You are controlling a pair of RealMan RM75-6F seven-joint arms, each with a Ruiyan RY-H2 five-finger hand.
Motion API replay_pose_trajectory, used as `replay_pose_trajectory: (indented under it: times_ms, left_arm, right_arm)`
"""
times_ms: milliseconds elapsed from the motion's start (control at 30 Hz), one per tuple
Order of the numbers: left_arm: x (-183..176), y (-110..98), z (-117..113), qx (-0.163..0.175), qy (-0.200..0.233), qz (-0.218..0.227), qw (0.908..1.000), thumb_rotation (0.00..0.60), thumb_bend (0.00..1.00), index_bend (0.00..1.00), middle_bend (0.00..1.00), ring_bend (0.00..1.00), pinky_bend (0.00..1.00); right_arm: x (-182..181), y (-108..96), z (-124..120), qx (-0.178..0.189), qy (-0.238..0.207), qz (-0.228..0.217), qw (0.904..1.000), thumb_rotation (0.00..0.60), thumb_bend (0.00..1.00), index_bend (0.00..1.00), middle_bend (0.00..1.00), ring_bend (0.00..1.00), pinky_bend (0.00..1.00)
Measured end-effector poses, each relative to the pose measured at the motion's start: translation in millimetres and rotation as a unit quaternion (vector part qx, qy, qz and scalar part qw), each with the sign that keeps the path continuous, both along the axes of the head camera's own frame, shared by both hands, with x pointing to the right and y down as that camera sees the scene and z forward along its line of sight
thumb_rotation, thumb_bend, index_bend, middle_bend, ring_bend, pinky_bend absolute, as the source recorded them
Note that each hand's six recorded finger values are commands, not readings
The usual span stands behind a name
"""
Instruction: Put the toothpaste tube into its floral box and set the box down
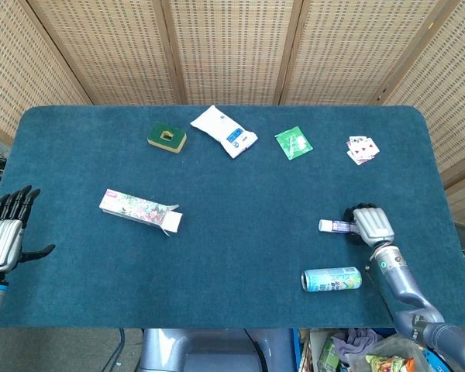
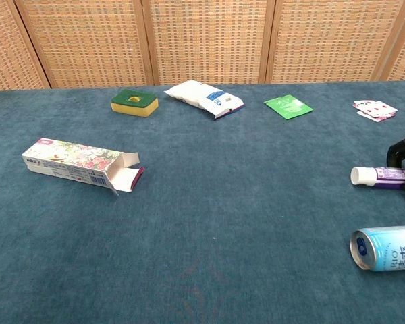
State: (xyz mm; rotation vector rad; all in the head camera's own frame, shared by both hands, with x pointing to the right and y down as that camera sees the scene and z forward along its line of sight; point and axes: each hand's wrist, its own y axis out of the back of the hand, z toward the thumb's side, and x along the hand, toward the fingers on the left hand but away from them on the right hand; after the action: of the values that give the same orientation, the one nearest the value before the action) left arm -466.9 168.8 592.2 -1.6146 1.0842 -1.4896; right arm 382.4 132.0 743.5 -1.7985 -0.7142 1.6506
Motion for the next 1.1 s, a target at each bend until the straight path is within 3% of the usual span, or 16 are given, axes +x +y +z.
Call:
replay_pose_trajectory:
  times_ms: [100, 433, 567, 833, 967, 1100]
  left_arm:
    - [0.2, 0.3, 1.5, -0.002, 0.0, 0.0, 1.0, 0.6, 0.12, 0.0, 0.0, 0.0, 0.0]
    - [7.5, -10.8, 3.6, -0.003, -0.006, 0.024, 0.9997, 0.6, 0.12, 0.0, 0.0, 0.0, 0.0]
    - [19.7, -28.9, 9.3, -0.009, -0.014, 0.072, 0.9972, 0.6, 0.12, 0.0, 0.0, 0.0, 0.0]
    - [41.9, -72.7, 32.3, -0.016, -0.013, 0.178, 0.9838, 0.6, 0.12, 0.0, 0.0, 0.0, 0.0]
    - [52.3, -88.5, 56.0, -0.03, -0.018, 0.22, 0.975, 0.6, 0.12, 0.0, 0.0, 0.0, 0.0]
    - [78.9, -97.9, 89.5, -0.064, -0.005, 0.26, 0.9635, 0.6, 0.12, 0.0, 0.0, 0.0, 0.03]
  right_arm:
    - [0.7, 1.0, 1.6, -0.003, -0.001, 0.001, 1.0, 0.6, 0.46, 0.57, 0.55, 0.37, 0.32]
    - [-3.4, -2.6, -14.5, 0.023, -0.038, 0.006, 0.999, 0.6, 0.46, 0.58, 0.56, 0.38, 0.32]
    - [-5.9, -5.1, -29.9, 0.043, -0.053, 0.0, 0.9977, 0.6, 0.46, 0.59, 0.56, 0.38, 0.32]
    - [-13.0, -0.4, -68.5, 0.086, -0.076, -0.009, 0.9933, 0.6, 0.46, 0.59, 0.56, 0.38, 0.32]
    - [-11.7, 1.9, -78.1, 0.103, -0.058, -0.018, 0.9928, 0.6, 0.46, 0.59, 0.56, 0.38, 0.32]
    - [-8.8, 4.5, -80.6, 0.106, -0.048, -0.01, 0.9931, 0.6, 0.46, 0.59, 0.56, 0.38, 0.32]
